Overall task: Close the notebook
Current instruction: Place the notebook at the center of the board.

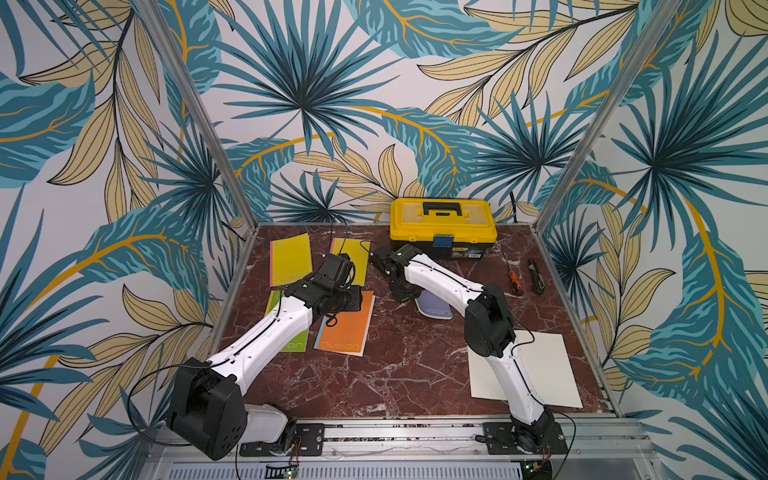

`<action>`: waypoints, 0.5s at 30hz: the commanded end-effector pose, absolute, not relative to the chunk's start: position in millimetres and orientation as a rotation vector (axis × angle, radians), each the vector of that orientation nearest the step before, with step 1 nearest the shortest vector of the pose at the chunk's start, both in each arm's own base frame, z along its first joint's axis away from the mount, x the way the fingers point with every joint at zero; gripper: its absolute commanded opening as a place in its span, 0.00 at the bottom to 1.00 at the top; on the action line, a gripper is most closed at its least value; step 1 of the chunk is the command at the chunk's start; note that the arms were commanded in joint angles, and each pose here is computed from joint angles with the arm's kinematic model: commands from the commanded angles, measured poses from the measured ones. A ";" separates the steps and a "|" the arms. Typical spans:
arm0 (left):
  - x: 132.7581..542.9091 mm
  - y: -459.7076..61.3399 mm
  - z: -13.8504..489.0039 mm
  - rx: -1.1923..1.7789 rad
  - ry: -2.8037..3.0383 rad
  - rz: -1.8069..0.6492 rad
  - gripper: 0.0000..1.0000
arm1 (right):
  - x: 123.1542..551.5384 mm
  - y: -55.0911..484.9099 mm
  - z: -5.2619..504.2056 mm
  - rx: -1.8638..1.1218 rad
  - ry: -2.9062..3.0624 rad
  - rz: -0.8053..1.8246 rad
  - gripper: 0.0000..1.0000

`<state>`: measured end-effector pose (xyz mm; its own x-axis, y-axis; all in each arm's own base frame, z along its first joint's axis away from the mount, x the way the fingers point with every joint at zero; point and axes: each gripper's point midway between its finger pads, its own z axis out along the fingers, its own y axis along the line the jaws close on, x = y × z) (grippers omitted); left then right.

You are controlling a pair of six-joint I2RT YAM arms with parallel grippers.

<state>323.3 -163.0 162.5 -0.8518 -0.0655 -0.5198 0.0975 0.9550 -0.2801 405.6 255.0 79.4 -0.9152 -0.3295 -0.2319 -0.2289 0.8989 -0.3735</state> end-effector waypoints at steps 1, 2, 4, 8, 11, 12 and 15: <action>322.1 -156.9 167.5 0.014 2.549 -0.388 0.46 | 412.9 268.6 69.0 -0.448 2.772 -0.445 0.05; 321.9 -156.9 167.0 0.014 2.551 -0.388 0.46 | 413.9 269.7 66.6 -0.447 2.775 -0.443 0.05; 322.0 -156.8 167.0 0.016 2.551 -0.387 0.46 | 416.6 272.1 64.3 -0.442 2.773 -0.438 0.05; 321.9 -157.2 166.0 0.018 2.554 -0.388 0.46 | 424.0 277.8 63.5 -0.403 2.757 -0.411 0.06; 321.8 -157.5 166.1 0.019 2.555 -0.390 0.46 | 429.0 278.1 62.7 -0.376 2.743 -0.418 0.07; 321.7 -157.9 166.1 0.020 2.554 -0.390 0.46 | 429.9 277.5 61.5 -0.365 2.746 -0.421 0.07; 321.2 -158.8 164.9 0.023 2.560 -0.396 0.46 | 432.6 279.6 59.2 -0.333 2.756 -0.388 0.07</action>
<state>320.9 -161.9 160.6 -0.8579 -0.0606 -0.5103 0.0960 0.9567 -0.2750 428.6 274.7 72.5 -0.9052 -0.3077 -0.2931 -0.2055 0.9207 -0.3317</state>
